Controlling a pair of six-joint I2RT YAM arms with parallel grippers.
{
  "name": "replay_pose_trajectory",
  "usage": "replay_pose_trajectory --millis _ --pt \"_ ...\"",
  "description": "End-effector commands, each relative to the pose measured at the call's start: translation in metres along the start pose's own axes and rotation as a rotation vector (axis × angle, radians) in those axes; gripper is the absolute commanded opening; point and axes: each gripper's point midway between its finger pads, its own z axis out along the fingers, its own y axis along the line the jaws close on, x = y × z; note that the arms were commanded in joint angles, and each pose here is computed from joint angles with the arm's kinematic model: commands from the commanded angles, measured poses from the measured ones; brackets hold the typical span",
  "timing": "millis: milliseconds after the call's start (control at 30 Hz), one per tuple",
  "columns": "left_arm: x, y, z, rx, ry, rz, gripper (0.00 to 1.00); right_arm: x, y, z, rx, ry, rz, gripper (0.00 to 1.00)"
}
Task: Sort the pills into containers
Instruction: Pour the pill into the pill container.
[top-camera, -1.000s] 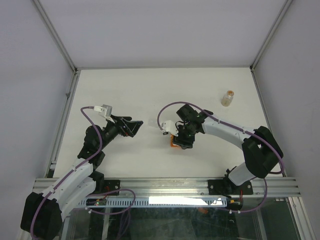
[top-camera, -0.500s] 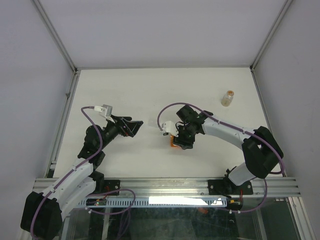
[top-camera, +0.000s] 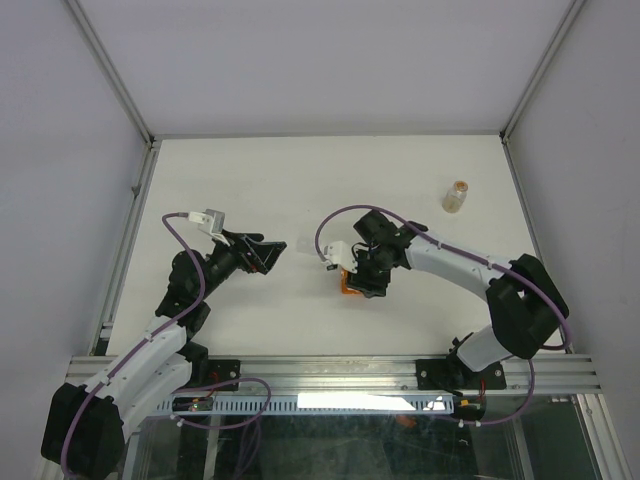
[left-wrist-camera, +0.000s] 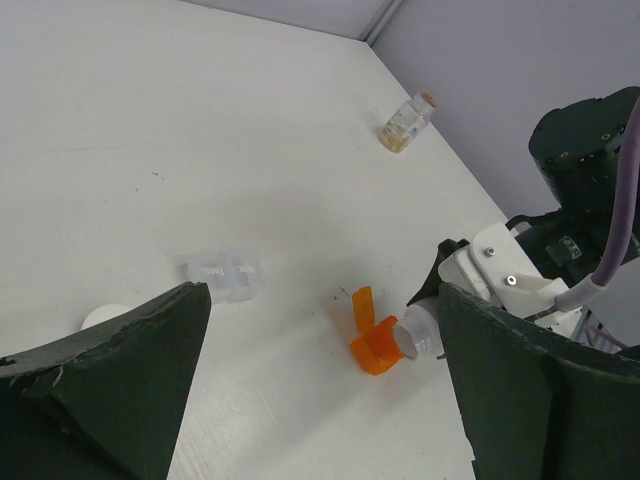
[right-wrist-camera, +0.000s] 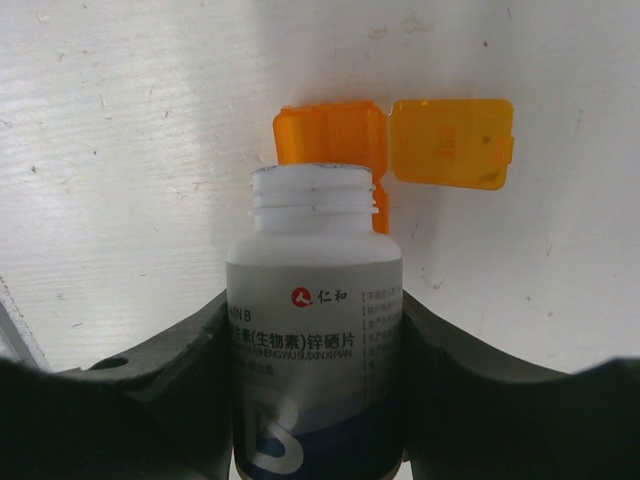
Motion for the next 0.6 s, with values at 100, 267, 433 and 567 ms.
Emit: replay_pose_trajectory --millis 100,267,433,567 --pt "-0.020 -0.011 0.003 0.044 -0.053 0.045 0.99 -0.017 -0.005 -0.017 0.023 -0.043 -0.003 0.00" --pt "-0.020 -0.011 0.003 0.044 -0.050 0.045 0.99 -0.019 -0.002 -0.015 0.004 -0.053 -0.008 0.00" --pt "-0.020 -0.011 0.004 0.043 -0.052 0.044 0.99 -0.017 0.000 -0.012 -0.004 -0.045 -0.005 0.00" --pt "-0.020 -0.011 0.004 0.043 -0.054 0.042 0.99 -0.010 -0.013 -0.009 0.079 -0.037 -0.029 0.00"
